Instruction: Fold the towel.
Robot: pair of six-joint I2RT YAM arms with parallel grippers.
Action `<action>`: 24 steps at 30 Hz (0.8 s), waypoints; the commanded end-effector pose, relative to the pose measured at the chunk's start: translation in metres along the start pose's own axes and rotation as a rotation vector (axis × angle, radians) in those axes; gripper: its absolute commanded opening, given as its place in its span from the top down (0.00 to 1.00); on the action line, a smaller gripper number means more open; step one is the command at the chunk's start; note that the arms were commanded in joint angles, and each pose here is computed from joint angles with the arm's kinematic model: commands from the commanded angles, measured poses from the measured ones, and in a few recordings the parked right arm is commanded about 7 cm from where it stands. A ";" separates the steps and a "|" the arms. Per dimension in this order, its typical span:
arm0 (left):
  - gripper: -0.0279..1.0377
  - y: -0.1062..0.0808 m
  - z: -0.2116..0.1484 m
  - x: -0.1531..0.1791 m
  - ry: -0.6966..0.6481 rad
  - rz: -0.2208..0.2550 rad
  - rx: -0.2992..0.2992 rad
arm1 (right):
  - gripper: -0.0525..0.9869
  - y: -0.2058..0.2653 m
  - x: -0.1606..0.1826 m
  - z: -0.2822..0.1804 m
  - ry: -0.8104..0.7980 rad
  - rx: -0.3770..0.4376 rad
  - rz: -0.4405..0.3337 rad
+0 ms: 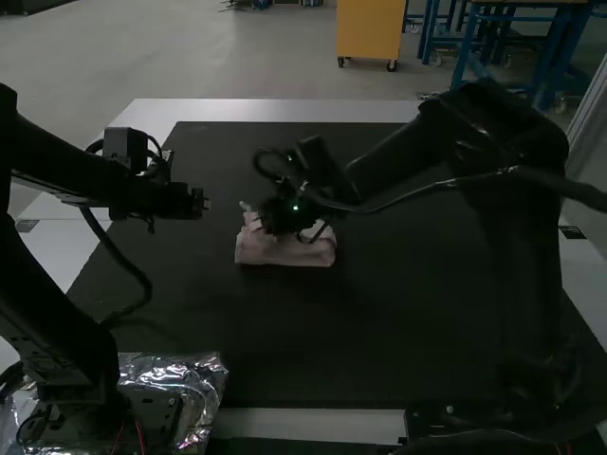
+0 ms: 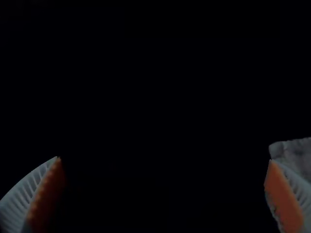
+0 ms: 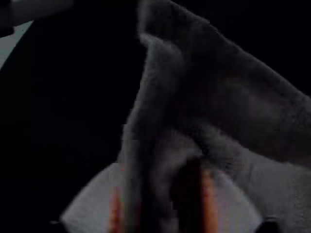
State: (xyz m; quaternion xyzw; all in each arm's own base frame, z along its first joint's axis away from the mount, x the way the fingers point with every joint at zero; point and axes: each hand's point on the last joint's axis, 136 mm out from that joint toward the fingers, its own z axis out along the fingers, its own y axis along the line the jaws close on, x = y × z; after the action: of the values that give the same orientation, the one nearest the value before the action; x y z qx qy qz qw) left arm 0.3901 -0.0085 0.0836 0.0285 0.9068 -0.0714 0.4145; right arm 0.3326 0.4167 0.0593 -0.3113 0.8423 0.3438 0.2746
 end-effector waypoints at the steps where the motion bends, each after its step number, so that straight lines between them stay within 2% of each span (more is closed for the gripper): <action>1: 0.07 0.009 -0.007 -0.010 -0.039 -0.006 -0.046 | 0.32 0.026 -0.023 -0.010 -0.035 -0.055 -0.051; 3: 0.07 0.011 -0.007 -0.014 -0.055 -0.006 -0.055 | 0.21 0.033 -0.036 -0.022 -0.071 -0.053 -0.086; 6: 0.07 0.012 -0.008 -0.018 -0.073 -0.014 -0.063 | 0.22 0.031 -0.052 -0.040 -0.134 -0.021 -0.099; 7: 0.07 0.013 -0.008 -0.019 -0.078 -0.016 -0.065 | 0.34 0.030 -0.054 -0.043 -0.152 -0.021 -0.102; 8: 0.07 0.012 -0.008 -0.019 -0.079 -0.014 -0.063 | 0.51 0.027 -0.055 -0.047 -0.170 -0.019 -0.103; 10: 0.07 0.011 -0.008 -0.019 -0.081 -0.015 -0.062 | 0.92 0.018 -0.059 -0.052 -0.220 -0.012 -0.103; 11: 0.07 0.011 -0.007 -0.018 -0.079 -0.014 -0.061 | 0.97 0.012 -0.059 -0.053 -0.236 0.005 -0.098; 18: 0.07 0.020 -0.008 -0.018 -0.087 -0.022 -0.120 | 0.97 -0.014 -0.026 -0.039 -0.203 0.035 -0.072; 24: 0.07 0.020 -0.009 -0.020 -0.092 -0.035 -0.120 | 0.97 -0.040 -0.007 -0.022 -0.190 0.055 -0.040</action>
State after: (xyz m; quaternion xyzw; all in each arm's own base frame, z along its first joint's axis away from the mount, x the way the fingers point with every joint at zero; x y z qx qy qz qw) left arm 0.3981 0.0093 0.0896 -0.0044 0.8976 -0.0301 0.4398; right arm 0.3490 0.3872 0.0686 -0.2993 0.8100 0.3489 0.3642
